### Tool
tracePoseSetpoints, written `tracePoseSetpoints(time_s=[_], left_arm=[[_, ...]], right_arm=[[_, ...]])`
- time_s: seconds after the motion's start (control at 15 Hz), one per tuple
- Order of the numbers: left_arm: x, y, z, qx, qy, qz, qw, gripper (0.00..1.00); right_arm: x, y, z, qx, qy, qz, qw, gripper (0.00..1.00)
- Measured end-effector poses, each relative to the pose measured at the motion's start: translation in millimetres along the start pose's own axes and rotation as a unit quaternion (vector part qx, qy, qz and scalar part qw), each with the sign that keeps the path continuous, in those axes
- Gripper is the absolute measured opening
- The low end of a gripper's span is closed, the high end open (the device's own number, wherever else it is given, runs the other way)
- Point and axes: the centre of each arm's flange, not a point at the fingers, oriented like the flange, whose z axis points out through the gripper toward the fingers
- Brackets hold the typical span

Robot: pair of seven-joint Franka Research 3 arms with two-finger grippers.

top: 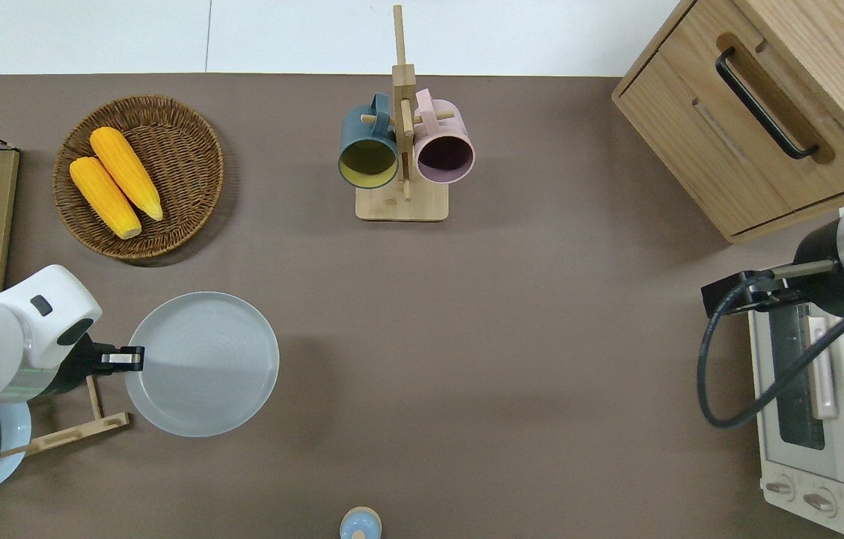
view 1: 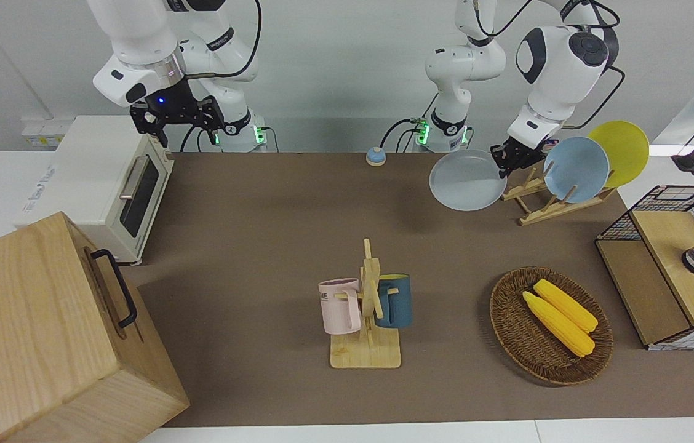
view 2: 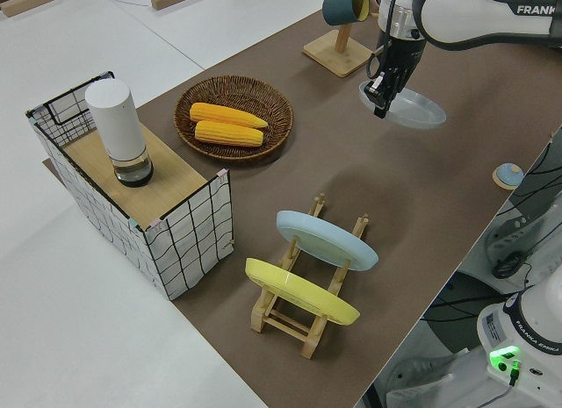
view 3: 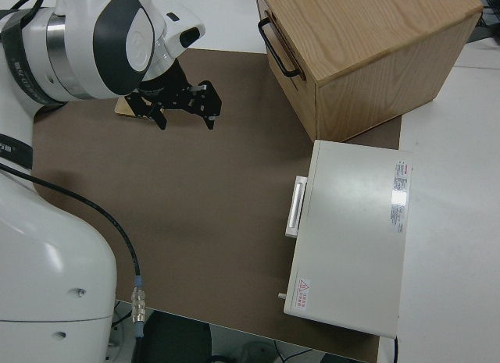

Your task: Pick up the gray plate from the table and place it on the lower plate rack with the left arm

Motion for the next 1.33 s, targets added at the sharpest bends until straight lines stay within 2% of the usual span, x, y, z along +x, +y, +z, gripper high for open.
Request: tracePoseSetpoints(time_s=[0.13, 0.33, 0.47, 0.73, 1.0, 1.27, 1.33], left_arm=[[-2.1, -4.1, -7.0, 0.030, -0.011, -0.004, 0.9995, 0.03], [-5.5, -11.7, -15.2, 0.094, -0.027, -0.002, 0.9952, 0.03], [-6.7, -17.9, -17.6, 0.129, -0.033, 0.001, 0.9911, 0.03], [-9.5, -31.1, -17.8, 0.198, -0.050, -0.003, 0.9790, 0.03], [-14.0, -30.0, -20.0, 0.269, -0.070, -0.011, 0.9606, 0.03], [-14.2, -32.7, -20.5, 0.328, -0.080, -0.022, 0.9409, 0.03], [-12.8, -34.5, -18.0, 0.338, -0.081, -0.026, 0.9374, 0.03]], right_arm=[[0.0, 0.0, 0.0, 0.000, 0.000, 0.000, 1.0000, 0.99], [0.0, 0.0, 0.0, 0.000, 0.000, 0.000, 1.0000, 0.99], [0.0, 0.0, 0.0, 0.000, 0.000, 0.000, 1.0000, 0.99], [0.0, 0.0, 0.0, 0.000, 0.000, 0.000, 1.0000, 0.99], [0.0, 0.0, 0.0, 0.000, 0.000, 0.000, 1.0000, 0.99], [0.0, 0.0, 0.0, 0.000, 0.000, 0.000, 1.0000, 0.99], [0.0, 0.0, 0.0, 0.000, 0.000, 0.000, 1.0000, 0.99]])
